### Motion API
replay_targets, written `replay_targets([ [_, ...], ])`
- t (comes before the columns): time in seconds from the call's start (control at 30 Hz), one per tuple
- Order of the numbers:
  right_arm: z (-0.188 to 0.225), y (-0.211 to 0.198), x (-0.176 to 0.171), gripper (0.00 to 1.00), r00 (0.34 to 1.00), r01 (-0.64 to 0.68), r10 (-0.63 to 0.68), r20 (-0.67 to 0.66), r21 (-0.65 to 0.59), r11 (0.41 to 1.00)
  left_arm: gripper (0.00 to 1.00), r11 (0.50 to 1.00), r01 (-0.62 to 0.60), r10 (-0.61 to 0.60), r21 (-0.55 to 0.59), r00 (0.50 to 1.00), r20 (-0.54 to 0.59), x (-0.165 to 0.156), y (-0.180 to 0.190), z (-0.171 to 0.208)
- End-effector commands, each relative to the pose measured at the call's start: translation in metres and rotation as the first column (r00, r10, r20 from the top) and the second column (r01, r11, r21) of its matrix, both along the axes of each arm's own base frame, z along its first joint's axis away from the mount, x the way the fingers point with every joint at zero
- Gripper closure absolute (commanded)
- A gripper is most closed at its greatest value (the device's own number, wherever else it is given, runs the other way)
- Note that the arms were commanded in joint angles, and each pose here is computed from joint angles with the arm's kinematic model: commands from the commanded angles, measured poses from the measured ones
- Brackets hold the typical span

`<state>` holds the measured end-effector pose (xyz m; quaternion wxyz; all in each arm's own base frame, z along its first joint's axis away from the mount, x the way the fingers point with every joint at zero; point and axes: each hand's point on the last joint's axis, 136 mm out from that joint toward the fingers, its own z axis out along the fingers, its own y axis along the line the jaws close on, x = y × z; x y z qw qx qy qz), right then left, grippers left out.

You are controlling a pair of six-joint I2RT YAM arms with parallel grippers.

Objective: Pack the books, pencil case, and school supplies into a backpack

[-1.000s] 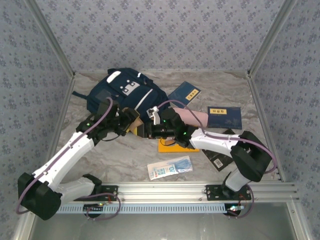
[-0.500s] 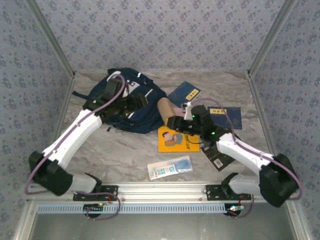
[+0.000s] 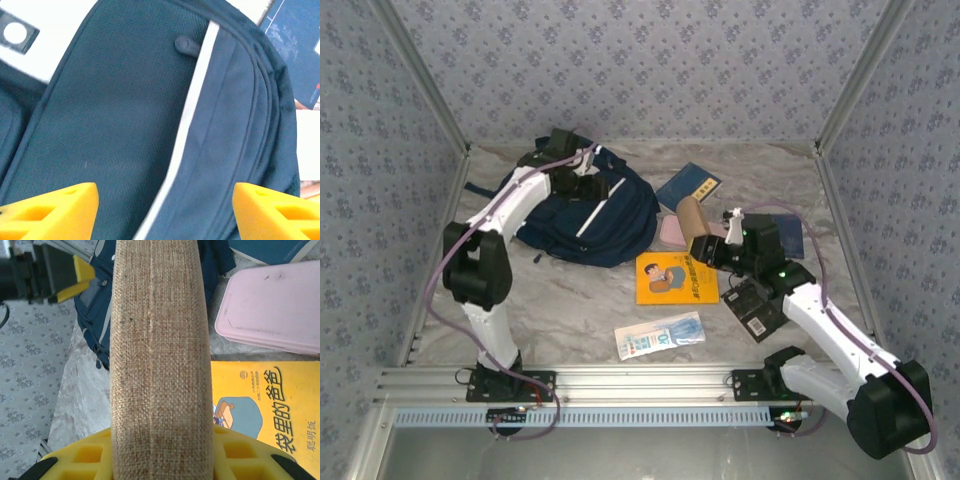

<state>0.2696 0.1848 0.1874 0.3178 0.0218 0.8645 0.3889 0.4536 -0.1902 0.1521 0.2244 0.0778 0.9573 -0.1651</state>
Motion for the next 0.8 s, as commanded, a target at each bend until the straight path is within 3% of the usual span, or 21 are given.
replay_targets([
  [0.0, 0.004, -0.002, -0.010, 0.67, 0.998, -0.049, 0.049, 0.026, -0.015, 0.999, 0.30, 0.994, 0.107, -0.107, -0.027, 0.994, -0.029, 0.004, -0.012, -0.004],
  [0.2, 0.002, -0.010, -0.011, 0.67, 0.999, -0.046, 0.046, 0.013, -0.004, 0.999, 0.30, 0.991, 0.120, -0.125, -0.052, 0.988, -0.087, 0.012, -0.020, -0.033],
  [0.37, -0.004, -0.013, -0.012, 0.67, 0.999, -0.043, 0.043, -0.002, 0.000, 0.999, 0.32, 0.979, 0.136, -0.154, -0.154, 0.981, -0.116, 0.004, -0.037, -0.036],
  [0.57, -0.013, -0.015, -0.010, 0.67, 0.999, -0.041, 0.041, -0.024, 0.009, 0.999, 0.48, 0.960, 0.134, -0.170, -0.245, 0.977, -0.131, -0.005, -0.048, -0.033],
  [0.77, -0.016, -0.015, -0.008, 0.67, 0.998, -0.040, 0.041, -0.038, 0.018, 0.999, 0.63, 0.958, 0.139, -0.183, -0.250, 0.970, -0.160, -0.012, -0.048, -0.042],
])
